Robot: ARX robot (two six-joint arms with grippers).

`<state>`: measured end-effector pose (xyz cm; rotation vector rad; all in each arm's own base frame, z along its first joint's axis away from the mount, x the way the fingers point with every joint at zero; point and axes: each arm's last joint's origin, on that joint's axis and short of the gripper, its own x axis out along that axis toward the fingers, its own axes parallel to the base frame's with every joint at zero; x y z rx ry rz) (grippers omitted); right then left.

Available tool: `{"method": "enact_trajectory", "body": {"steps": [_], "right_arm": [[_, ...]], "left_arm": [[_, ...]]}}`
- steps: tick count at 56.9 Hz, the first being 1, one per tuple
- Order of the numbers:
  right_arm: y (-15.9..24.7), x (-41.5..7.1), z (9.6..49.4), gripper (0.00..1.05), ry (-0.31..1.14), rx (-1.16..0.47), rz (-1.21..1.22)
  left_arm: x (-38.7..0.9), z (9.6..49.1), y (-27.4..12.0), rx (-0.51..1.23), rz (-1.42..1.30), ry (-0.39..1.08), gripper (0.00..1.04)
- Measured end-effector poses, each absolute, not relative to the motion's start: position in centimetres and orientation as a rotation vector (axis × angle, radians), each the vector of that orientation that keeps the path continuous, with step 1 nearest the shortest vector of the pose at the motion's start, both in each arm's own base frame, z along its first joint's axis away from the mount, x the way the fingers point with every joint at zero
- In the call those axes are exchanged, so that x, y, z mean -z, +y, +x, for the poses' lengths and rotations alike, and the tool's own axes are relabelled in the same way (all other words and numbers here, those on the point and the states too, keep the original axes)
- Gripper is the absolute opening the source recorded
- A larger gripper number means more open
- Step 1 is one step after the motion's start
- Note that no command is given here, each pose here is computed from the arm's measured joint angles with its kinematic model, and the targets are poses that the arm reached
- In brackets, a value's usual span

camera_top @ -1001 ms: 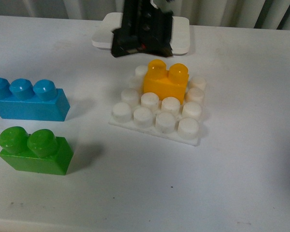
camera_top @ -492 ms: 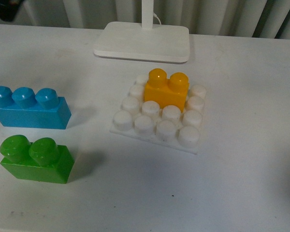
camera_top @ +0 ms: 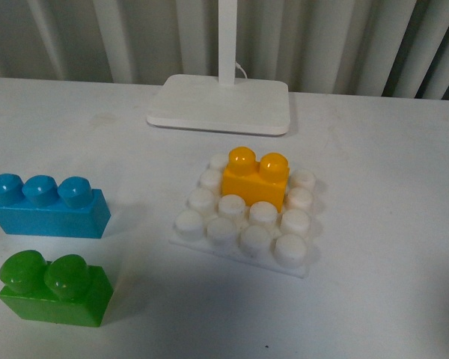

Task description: Insert yellow block into base center

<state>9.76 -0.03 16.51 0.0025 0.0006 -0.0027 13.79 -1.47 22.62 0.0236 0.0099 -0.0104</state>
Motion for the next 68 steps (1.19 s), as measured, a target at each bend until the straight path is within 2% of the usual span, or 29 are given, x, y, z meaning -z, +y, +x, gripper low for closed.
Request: {"method": "enact_trajectory", "body": {"steps": [7,9,21,48,68], "right_arm": [[0.0,-16.5,9.8,0.96,0.001,0.002,0.002],[0.0,-16.5,9.8,0.96,0.001,0.002,0.002],[0.0,-16.5,9.8,0.96,0.001,0.003,0.002],[0.0,-16.5,9.8,0.96,0.001,0.003,0.002],[0.0,-16.5,9.8,0.96,0.001,0.003,0.002]], "left_arm": [[-21.2,13.1,-0.7,0.03,0.013,0.003,0.53],[-20.6,12.9,-0.2,0.012,0.012,0.007,0.42],[-19.3,12.2,0.0,0.003,-0.001,0.0,0.04],[-17.0,10.9,0.0,0.002,-0.001,-0.008,0.04],[-16.7,9.7,0.0,0.002,-0.001,-0.009,0.04]]}}
